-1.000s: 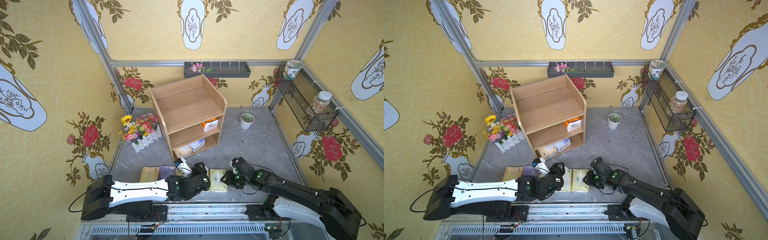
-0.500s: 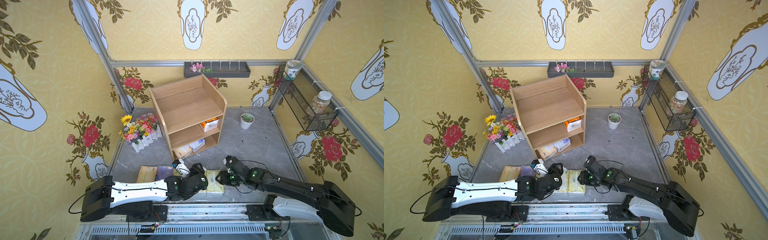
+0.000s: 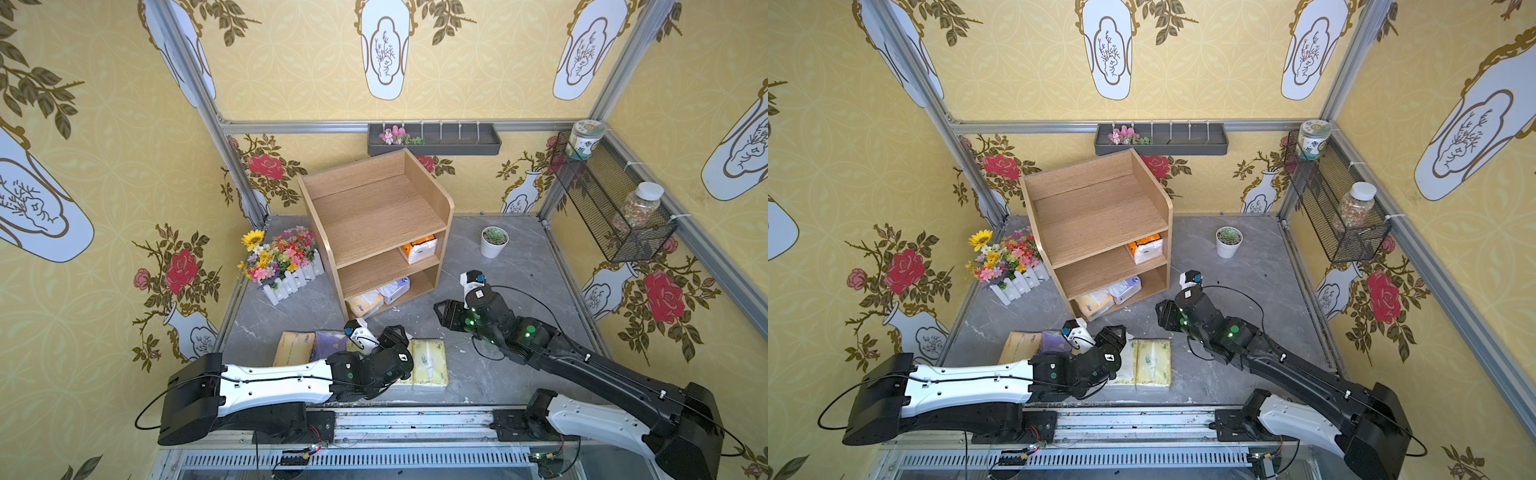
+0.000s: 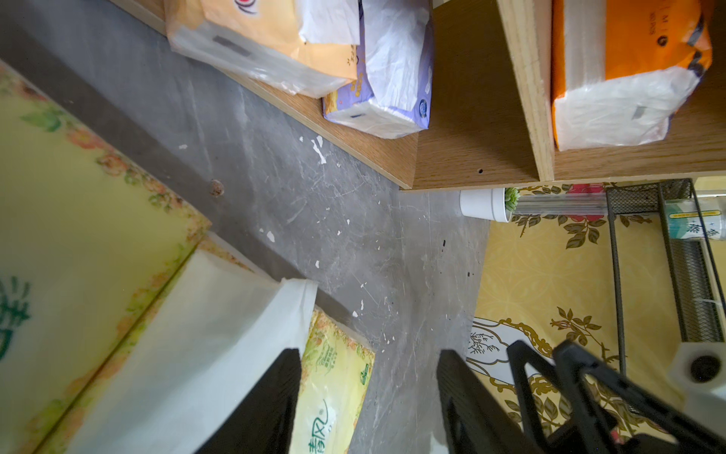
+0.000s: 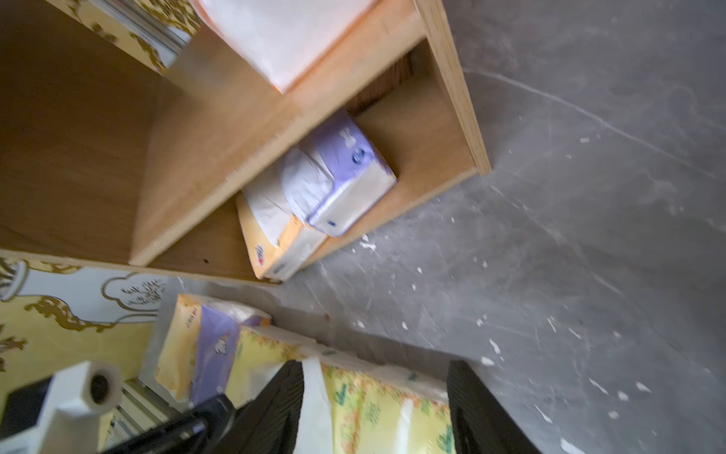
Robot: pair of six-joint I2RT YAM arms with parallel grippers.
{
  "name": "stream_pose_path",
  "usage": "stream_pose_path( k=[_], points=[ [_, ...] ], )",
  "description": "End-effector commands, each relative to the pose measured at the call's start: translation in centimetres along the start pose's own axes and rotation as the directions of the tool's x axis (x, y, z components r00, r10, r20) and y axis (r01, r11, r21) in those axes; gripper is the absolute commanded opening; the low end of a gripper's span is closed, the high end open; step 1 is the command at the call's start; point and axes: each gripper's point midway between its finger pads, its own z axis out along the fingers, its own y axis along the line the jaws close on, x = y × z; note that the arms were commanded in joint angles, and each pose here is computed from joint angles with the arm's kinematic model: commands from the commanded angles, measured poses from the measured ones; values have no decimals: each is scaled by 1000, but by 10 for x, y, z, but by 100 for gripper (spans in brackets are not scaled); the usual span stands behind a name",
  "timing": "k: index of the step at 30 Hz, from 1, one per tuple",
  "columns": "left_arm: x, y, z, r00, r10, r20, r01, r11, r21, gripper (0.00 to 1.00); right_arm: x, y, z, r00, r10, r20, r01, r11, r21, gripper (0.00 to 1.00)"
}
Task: Remove the tissue boxes from the shelf
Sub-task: Pick up a box of tissues from the shelf.
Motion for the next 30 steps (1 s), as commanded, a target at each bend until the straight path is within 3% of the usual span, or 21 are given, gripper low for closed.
stream_pose_path(
  k=[1,9,13,21,24,30],
  points=[
    [-1,-9,-3,1000,19,-6,-19,999,44,58,-44,31,1,981,78,178,-59,992,-111,60],
    [-23,-58,-21,991,102,81,-114,981,159,56,-84,47,20,940,248,235,-198,956,-217,59],
    [-36,-72,-27,987,113,118,-133,974,182,56,-98,49,30,920,311,240,-265,942,-204,61],
    [-44,-71,-33,988,90,124,-114,974,197,55,-110,36,43,850,452,270,-418,891,-176,70],
    [-42,-69,-32,990,86,112,-107,975,197,54,-114,35,50,842,473,259,-445,881,-164,77],
    [-39,-70,-32,992,82,99,-101,974,204,54,-123,35,55,824,506,254,-474,862,-180,79]
  ],
)
